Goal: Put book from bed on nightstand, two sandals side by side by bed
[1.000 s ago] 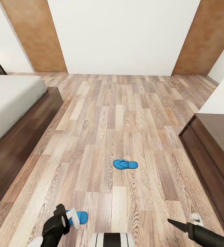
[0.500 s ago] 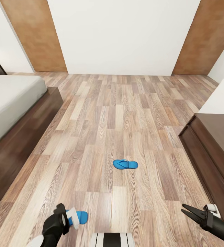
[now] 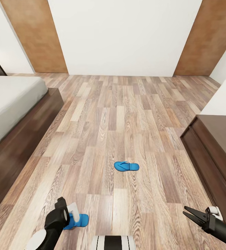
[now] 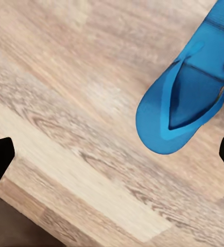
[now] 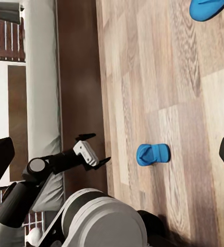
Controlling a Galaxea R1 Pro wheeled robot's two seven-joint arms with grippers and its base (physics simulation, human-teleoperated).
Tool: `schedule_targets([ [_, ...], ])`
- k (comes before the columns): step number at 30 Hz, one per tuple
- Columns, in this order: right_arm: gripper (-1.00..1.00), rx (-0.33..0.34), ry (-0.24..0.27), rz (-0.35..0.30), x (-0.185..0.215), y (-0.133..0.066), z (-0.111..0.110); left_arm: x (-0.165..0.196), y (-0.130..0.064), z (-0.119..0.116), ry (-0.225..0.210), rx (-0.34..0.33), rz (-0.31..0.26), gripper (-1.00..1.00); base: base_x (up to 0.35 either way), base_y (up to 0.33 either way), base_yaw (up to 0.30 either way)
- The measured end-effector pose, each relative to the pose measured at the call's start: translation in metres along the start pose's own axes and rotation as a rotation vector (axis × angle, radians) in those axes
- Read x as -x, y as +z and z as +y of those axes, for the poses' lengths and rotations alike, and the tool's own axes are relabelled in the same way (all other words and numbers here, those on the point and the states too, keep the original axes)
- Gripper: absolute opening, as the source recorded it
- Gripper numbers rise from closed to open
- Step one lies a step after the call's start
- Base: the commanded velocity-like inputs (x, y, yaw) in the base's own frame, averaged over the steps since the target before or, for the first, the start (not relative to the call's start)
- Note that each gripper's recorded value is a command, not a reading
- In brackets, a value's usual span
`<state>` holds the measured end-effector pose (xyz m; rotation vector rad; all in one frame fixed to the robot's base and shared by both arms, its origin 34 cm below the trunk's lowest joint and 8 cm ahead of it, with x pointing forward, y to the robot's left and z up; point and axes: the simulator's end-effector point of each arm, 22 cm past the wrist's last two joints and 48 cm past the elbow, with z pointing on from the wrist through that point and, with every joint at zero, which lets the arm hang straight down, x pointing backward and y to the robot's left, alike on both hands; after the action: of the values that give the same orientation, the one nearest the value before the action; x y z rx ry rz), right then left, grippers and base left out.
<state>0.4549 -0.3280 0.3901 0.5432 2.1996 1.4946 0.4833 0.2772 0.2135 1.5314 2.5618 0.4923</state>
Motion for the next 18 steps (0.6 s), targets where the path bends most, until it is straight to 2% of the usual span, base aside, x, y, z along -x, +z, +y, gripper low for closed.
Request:
schedule_targets([
  [4, 1.0, 0.0, 0.0, 0.0, 0.0, 0.0, 0.0, -0.003, 0.003, 0.02, 0.002, 0.105, 0.009, 1.0, 0.0, 0.0, 0.0],
  [8, 1.0, 0.0, 0.001, 0.0, 0.0, 0.0, 0.0, -0.009, 0.01, 0.022, 0.015, 0.165, 0.029, 1.0, 0.0, 0.0, 0.0],
  [18, 1.0, 0.0, 0.001, 0.0, 0.0, 0.0, 0.0, -0.013, 0.014, 0.02, 0.023, 0.185, 0.041, 1.0, 0.0, 0.0, 0.0],
])
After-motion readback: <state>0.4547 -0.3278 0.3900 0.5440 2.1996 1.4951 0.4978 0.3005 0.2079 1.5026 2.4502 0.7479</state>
